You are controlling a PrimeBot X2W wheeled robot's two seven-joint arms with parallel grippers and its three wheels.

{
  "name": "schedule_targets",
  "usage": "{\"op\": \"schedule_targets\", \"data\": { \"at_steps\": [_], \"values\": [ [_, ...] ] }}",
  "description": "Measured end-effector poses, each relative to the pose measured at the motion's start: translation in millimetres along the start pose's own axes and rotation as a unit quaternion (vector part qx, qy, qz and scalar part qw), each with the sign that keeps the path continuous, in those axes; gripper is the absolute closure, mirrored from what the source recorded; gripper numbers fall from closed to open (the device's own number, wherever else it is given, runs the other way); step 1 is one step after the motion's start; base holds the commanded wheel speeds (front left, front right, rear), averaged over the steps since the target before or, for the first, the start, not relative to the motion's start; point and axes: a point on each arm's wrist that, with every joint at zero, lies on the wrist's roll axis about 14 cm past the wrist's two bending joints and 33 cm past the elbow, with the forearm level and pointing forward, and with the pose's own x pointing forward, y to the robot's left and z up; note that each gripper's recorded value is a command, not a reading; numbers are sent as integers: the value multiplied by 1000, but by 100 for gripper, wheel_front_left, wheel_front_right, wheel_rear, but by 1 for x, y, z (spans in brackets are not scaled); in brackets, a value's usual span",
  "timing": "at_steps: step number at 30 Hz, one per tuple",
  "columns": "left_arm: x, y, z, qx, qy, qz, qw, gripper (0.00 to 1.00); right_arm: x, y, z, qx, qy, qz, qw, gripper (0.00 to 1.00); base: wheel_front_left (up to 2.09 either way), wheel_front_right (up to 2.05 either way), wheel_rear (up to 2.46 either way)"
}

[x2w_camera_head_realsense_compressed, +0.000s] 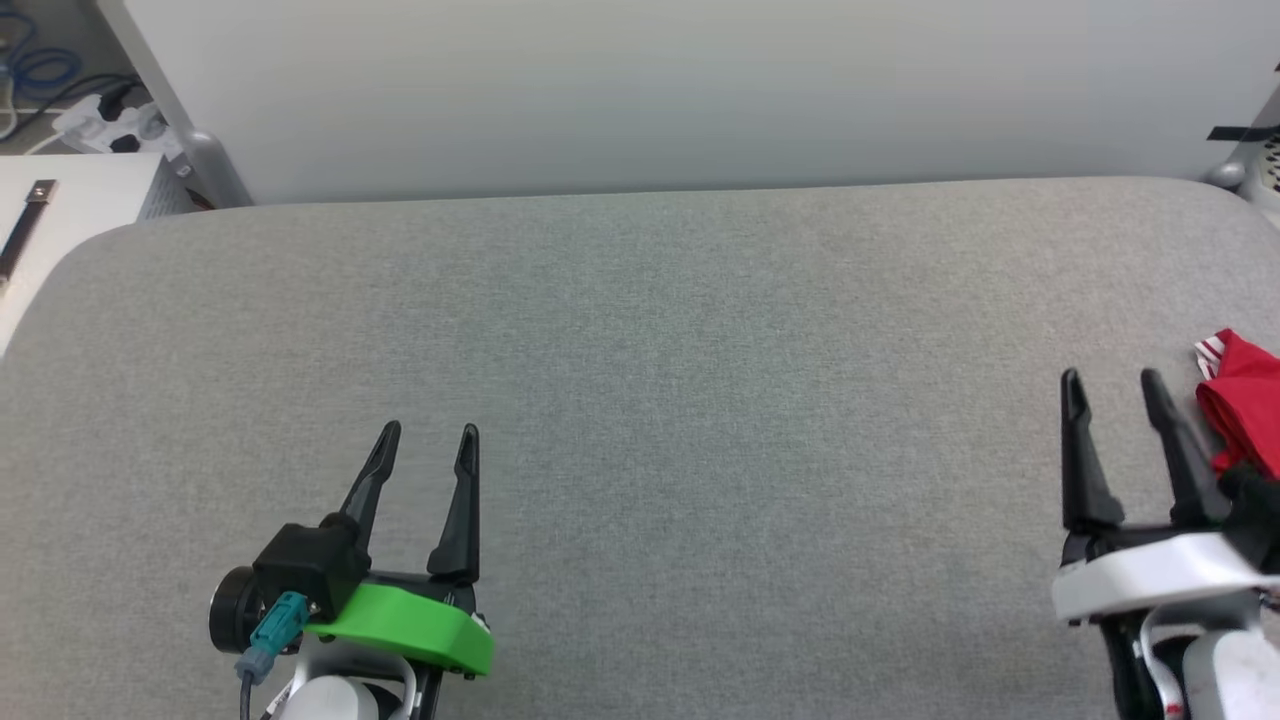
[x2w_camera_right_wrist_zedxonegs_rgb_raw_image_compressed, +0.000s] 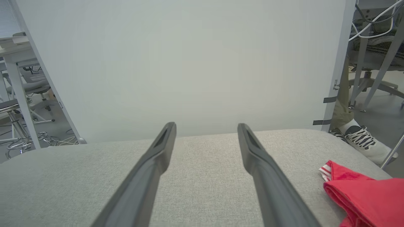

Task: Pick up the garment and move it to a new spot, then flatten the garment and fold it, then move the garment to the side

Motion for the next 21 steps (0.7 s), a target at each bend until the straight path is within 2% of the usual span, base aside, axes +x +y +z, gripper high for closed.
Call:
{"op": "schedule_targets", "data": {
  "at_steps": [11,21],
  "values": [
    [-11,10,-7,4,13,20,1000,0,-15,14,-23,17,25,0,1000,0,0,0,0],
    [-10,11,-8,6,15,20,1000,0,-15,19,-24,27,24,0,999,0,0,0,0]
  ]
}}
